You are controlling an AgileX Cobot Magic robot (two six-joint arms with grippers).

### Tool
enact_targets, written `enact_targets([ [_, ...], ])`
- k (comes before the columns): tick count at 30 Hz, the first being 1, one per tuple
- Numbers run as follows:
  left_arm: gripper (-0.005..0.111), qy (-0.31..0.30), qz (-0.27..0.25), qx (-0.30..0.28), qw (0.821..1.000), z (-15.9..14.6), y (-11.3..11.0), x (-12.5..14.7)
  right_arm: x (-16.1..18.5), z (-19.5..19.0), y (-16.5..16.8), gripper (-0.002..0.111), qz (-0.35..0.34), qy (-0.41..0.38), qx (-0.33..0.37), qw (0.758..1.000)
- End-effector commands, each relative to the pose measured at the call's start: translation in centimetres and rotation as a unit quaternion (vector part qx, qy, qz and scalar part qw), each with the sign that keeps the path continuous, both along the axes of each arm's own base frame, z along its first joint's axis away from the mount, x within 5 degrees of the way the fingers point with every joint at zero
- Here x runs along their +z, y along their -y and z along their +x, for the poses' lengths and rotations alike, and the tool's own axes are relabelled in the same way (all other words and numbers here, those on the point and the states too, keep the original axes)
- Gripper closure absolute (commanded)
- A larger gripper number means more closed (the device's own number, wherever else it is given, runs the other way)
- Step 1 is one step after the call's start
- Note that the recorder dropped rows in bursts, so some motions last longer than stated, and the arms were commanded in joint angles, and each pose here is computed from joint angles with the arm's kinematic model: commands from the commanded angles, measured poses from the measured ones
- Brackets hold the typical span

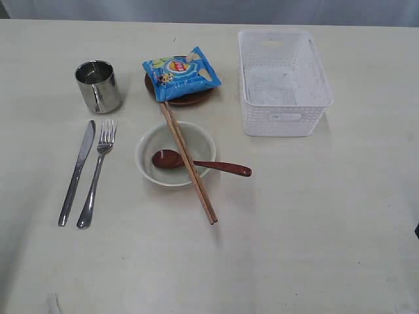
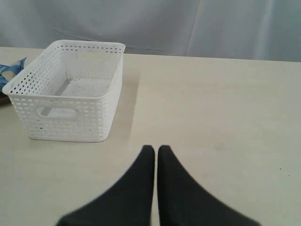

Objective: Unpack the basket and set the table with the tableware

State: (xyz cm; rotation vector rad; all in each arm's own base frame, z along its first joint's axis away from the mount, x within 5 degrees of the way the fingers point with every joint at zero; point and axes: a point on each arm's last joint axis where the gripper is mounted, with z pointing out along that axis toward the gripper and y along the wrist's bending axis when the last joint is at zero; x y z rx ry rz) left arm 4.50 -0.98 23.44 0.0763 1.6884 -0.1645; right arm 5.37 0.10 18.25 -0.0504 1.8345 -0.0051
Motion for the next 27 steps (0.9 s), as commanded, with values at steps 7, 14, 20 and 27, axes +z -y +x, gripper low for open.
enact_targets([
  [7,0.107,-0.051,0.013,-0.019,0.998,0.8,0.2,-4.9,0.0,0.0,0.0,0.105,-0.005,0.004,0.0,1.0],
  [14,0.107,-0.066,0.013,-0.022,0.997,0.7,0.3,-5.2,0.0,0.0,0.0,0.105,-0.005,0.004,0.0,1.0],
  [20,0.107,-0.066,0.013,-0.022,0.997,0.7,0.3,-5.2,0.0,0.0,0.0,0.105,-0.005,0.004,0.0,1.0],
  [27,0.107,-0.066,0.013,-0.022,0.997,0.7,0.3,-5.2,0.0,0.0,0.0,0.105,-0.005,0.004,0.0,1.0],
])
